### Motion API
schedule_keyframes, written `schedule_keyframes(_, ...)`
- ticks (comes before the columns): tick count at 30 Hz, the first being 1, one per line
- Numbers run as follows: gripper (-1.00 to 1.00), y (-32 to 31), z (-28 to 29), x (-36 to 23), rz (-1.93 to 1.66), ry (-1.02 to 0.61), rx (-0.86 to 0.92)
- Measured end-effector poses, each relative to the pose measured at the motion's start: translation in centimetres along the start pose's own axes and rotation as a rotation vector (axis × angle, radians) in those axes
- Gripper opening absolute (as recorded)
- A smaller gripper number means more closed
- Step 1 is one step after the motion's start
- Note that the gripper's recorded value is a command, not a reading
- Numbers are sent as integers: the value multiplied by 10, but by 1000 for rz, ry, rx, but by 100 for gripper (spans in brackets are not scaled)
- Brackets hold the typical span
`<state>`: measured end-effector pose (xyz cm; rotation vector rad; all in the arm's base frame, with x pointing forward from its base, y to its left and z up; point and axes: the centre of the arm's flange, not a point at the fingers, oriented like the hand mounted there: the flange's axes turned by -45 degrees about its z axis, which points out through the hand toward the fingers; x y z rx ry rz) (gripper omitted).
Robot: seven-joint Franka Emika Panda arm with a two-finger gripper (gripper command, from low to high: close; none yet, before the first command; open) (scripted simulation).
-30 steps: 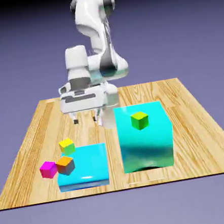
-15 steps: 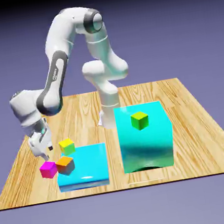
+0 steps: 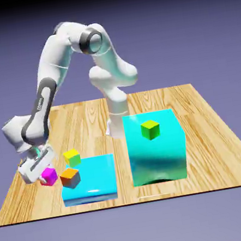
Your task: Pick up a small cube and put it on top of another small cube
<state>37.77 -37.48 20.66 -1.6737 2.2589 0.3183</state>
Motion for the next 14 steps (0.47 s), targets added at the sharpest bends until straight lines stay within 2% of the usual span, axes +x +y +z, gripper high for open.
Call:
schedule_keyframes(6, -100, -54, -59, -142, -331, 11, -136)
schedule_keyframes(7, -100, -54, -59, -142, -332, 11, -136)
schedule_keyframes(10, -100, -49, 0, -134, -332, 11, -136)
schedule_keyframes(11, 100, -47, 9, -133, -332, 11, -136)
schedule_keyframes(13, 100, -47, 9, -133, -332, 13, -138)
schedule_keyframes(14, 100, -50, -10, -135, -333, 11, -138)
